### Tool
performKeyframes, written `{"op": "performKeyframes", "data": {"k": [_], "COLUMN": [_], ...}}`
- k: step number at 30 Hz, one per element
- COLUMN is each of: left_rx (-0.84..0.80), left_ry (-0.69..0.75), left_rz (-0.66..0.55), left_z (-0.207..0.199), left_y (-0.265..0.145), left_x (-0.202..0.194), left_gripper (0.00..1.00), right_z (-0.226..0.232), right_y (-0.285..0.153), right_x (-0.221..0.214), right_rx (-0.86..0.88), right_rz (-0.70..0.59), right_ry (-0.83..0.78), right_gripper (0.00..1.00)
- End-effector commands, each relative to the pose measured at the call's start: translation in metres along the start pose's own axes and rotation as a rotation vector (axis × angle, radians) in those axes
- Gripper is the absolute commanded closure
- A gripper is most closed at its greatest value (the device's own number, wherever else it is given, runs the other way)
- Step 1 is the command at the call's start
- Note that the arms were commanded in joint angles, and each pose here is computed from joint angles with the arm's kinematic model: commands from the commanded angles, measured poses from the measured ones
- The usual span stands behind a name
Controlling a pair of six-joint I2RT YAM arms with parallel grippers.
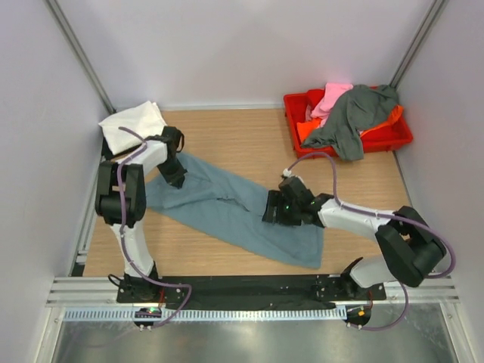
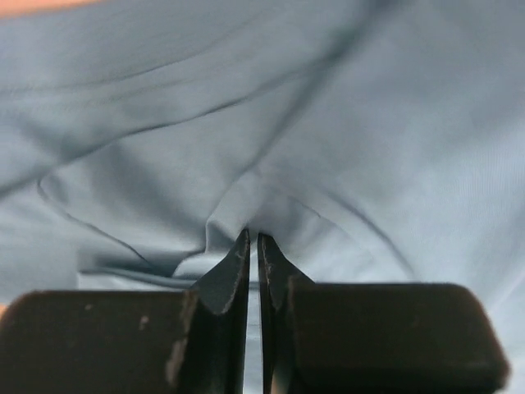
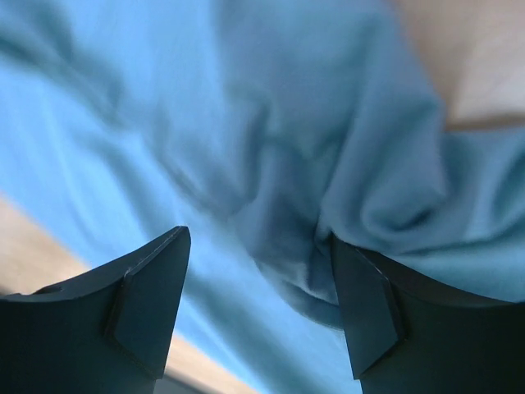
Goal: Fold and stack the t-shirts
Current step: Fold the tshirt
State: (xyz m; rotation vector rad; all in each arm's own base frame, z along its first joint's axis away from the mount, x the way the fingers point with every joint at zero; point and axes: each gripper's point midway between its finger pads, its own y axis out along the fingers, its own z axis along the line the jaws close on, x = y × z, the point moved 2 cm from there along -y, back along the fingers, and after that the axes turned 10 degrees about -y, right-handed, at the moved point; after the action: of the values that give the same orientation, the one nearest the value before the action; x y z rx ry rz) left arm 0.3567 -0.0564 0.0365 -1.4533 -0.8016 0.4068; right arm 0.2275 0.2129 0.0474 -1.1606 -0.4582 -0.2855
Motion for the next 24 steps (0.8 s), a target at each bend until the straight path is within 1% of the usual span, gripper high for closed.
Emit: {"op": "performKeyframes", "data": {"k": [1,2,3,4,5,6,7,8,9,10,11,12,13,14,15,16,17,18,19,20,21,22,23,24], "left_rx": [-0.050,-0.008,-0.032,-0.188,-0.275,-0.180,-0.366,-0.350,-0.429,-0.492,-0.504,-0.544,-0.660,-0.686,-0.723,-0.766,-0.745,-0.767,-0.742,-0.721,-0.719,-0.692,-0.687,-0.634], "left_ry": [0.046,0.075,0.104,0.162,0.245,0.280,0.332,0.350,0.360,0.356,0.363,0.364,0.361,0.387,0.398,0.406,0.423,0.418,0.409,0.392,0.381,0.363,0.335,0.333], "left_rz": [-0.114,-0.075,-0.047,-0.127,-0.109,-0.021,-0.134,-0.110,-0.085,-0.091,-0.061,-0.082,-0.163,-0.183,-0.213,-0.255,-0.259,-0.312,-0.326,-0.364,-0.386,-0.391,-0.460,-0.450], "left_z": [-0.064,-0.073,-0.094,-0.158,-0.199,-0.185,-0.237,-0.236,-0.247,-0.254,-0.254,-0.256,-0.258,-0.255,-0.254,-0.250,-0.239,-0.235,-0.217,-0.205,-0.194,-0.175,-0.151,-0.132], "left_y": [0.028,0.046,0.050,0.012,0.006,0.042,-0.019,-0.017,-0.033,-0.055,-0.037,-0.050,-0.116,-0.121,-0.147,-0.182,-0.196,-0.226,-0.247,-0.262,-0.278,-0.287,-0.318,-0.312], "left_x": [0.041,0.039,0.039,0.066,0.070,0.042,0.057,0.049,0.043,0.045,0.036,0.038,0.049,0.048,0.051,0.057,0.056,0.064,0.066,0.073,0.077,0.080,0.085,0.080], "left_gripper": [0.92,0.92,0.92,0.90,0.89,0.85,0.69,0.59,0.50,0.39,0.33,0.27,0.18,0.15,0.13,0.09,0.09,0.08,0.08,0.08,0.08,0.08,0.08,0.08], "right_z": [0.037,0.056,0.085,0.104,0.135,0.148,0.156,0.168,0.171,0.174,0.180,0.180,0.179,0.180,0.177,0.171,0.169,0.166,0.163,0.153,0.148,0.148,0.135,0.130], "right_y": [-0.017,-0.022,-0.028,-0.032,-0.039,-0.045,-0.049,-0.062,-0.070,-0.079,-0.091,-0.103,-0.109,-0.120,-0.123,-0.124,-0.126,-0.125,-0.124,-0.122,-0.120,-0.118,-0.116,-0.112], "right_x": [-0.040,-0.037,-0.050,-0.050,-0.048,-0.043,-0.036,-0.021,-0.010,-0.003,0.013,0.025,0.034,0.047,0.056,0.070,0.082,0.090,0.098,0.117,0.127,0.139,0.159,0.170], "right_rx": [0.058,0.107,0.180,0.232,0.297,0.303,0.305,0.298,0.290,0.306,0.305,0.302,0.287,0.277,0.255,0.232,0.223,0.218,0.227,0.225,0.233,0.254,0.234,0.221], "right_rz": [0.078,0.056,0.081,0.084,0.095,0.094,0.072,0.049,0.011,-0.013,-0.068,-0.122,-0.147,-0.186,-0.217,-0.244,-0.269,-0.285,-0.292,-0.330,-0.349,-0.374,-0.403,-0.416], "right_ry": [0.083,0.082,0.038,0.028,-0.043,-0.058,-0.122,-0.147,-0.162,-0.209,-0.229,-0.245,-0.262,-0.304,-0.316,-0.306,-0.311,-0.301,-0.286,-0.249,-0.234,-0.220,-0.192,-0.211], "right_gripper": [0.25,0.25,0.25,0.24,0.24,0.23,0.21,0.20,0.19,0.16,0.14,0.13,0.12,0.11,0.10,0.09,0.09,0.09,0.09,0.10,0.10,0.11,0.11,0.11]}}
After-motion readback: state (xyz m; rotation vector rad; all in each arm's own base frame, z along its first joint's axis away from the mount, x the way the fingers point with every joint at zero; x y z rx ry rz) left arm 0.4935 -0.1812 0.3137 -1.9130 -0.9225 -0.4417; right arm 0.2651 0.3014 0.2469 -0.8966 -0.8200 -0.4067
